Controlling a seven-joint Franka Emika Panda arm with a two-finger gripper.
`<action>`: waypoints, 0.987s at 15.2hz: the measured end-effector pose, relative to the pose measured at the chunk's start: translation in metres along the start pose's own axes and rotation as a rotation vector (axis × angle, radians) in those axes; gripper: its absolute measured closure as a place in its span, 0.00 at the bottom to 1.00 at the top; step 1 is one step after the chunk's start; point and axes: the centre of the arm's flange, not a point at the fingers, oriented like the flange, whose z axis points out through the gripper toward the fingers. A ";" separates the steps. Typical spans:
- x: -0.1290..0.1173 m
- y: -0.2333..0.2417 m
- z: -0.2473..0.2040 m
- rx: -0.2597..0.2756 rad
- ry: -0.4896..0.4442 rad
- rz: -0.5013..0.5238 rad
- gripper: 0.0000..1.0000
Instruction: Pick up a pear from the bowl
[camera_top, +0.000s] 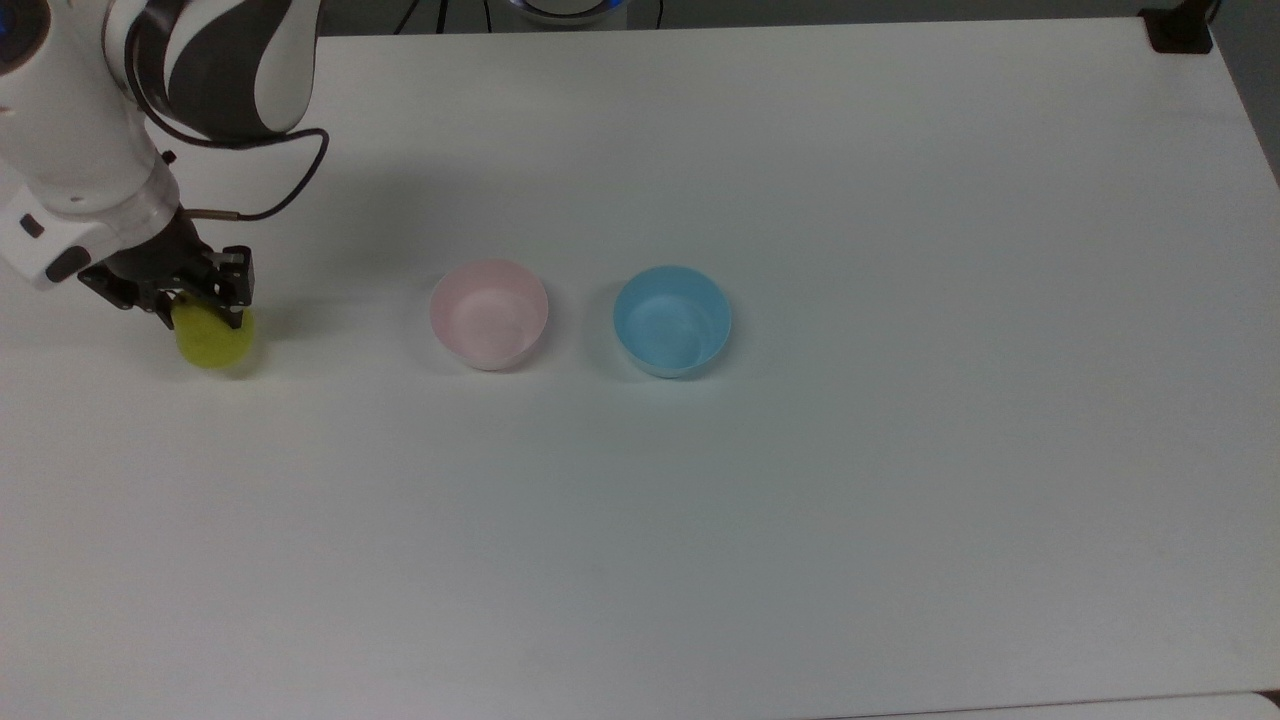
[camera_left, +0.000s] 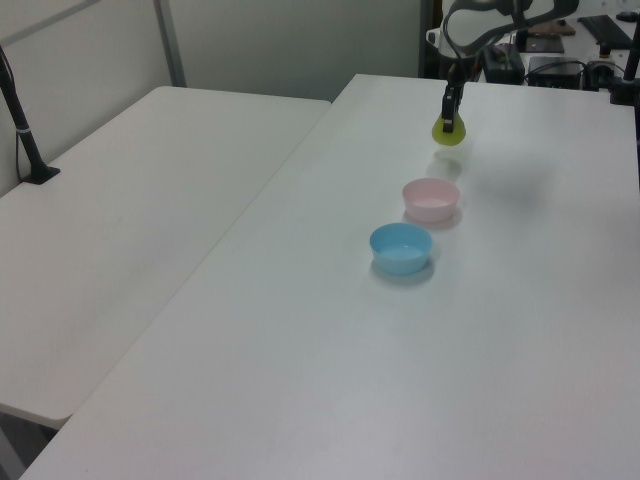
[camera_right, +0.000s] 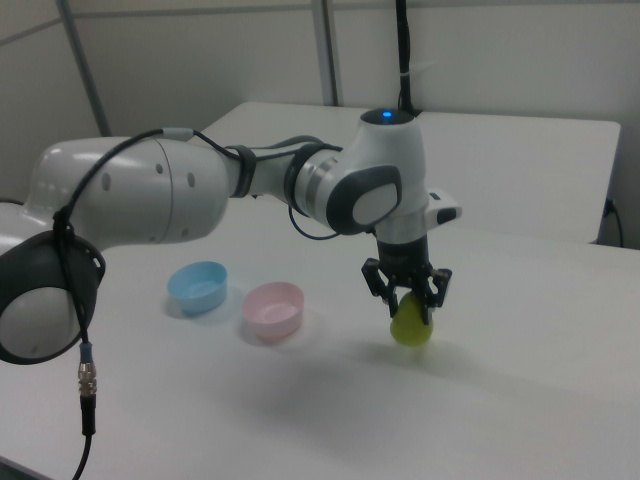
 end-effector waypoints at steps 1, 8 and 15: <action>0.001 0.000 0.007 0.002 -0.004 0.000 0.44; 0.003 0.000 0.021 0.005 -0.013 -0.001 0.36; 0.007 -0.006 -0.044 -0.021 0.049 -0.010 0.00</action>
